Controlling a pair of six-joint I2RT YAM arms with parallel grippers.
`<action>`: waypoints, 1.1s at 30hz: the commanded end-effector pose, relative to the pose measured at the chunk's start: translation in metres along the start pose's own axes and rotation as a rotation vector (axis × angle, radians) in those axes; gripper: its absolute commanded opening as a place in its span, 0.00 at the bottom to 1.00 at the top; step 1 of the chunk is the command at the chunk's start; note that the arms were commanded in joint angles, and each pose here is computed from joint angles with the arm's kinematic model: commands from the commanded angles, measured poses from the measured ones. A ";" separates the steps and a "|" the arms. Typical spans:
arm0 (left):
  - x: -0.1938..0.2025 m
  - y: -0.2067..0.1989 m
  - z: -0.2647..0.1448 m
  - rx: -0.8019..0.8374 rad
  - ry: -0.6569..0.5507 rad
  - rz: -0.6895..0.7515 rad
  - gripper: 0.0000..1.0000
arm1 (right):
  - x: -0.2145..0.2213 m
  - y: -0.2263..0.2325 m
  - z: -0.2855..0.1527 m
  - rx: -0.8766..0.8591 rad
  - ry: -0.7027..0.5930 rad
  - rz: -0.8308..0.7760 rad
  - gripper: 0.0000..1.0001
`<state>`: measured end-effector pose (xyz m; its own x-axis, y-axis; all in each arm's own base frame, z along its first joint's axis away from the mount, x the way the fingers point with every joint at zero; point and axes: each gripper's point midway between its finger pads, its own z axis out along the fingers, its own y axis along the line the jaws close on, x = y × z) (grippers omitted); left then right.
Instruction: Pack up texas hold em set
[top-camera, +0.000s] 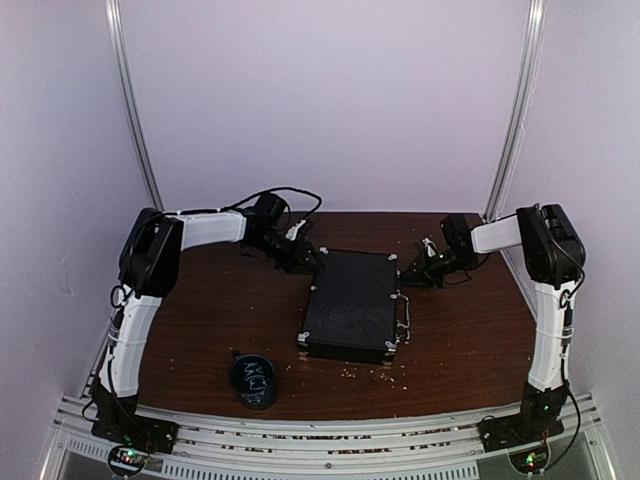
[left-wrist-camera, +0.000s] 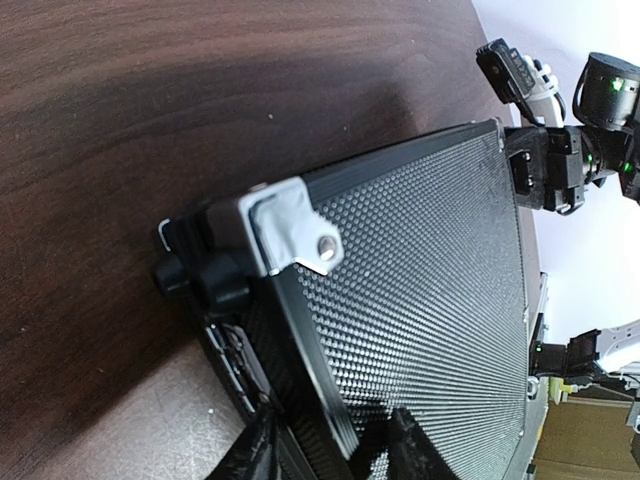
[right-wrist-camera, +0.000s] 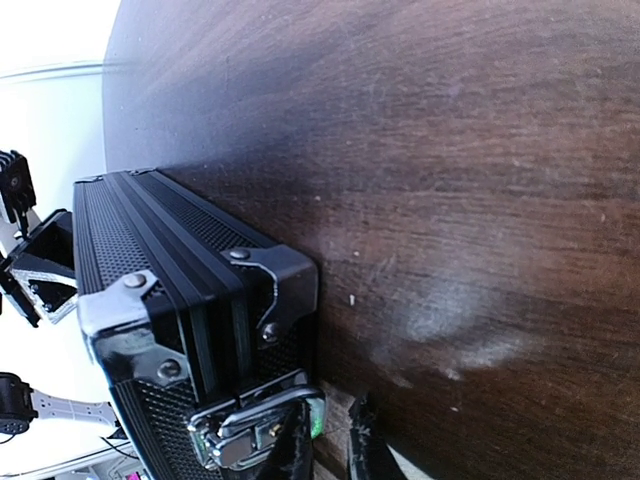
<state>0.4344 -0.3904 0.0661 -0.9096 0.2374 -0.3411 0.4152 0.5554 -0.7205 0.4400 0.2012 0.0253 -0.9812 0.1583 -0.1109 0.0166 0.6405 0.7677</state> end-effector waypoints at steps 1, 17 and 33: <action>0.012 0.002 0.019 0.017 0.038 0.011 0.36 | 0.022 -0.010 0.036 0.046 0.066 -0.003 0.08; -0.008 0.005 -0.011 -0.094 -0.054 0.031 0.43 | 0.009 0.001 0.017 0.123 -0.028 -0.051 0.11; 0.028 -0.030 -0.068 -0.145 -0.106 0.039 0.69 | 0.038 0.008 -0.072 0.254 -0.127 -0.084 0.49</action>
<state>0.4076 -0.3435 0.1049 -0.8932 0.1872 -0.4089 0.4203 0.6709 -0.6110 0.4103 0.1643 0.0514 -0.9520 0.1965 -0.2349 0.0192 0.8038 0.5946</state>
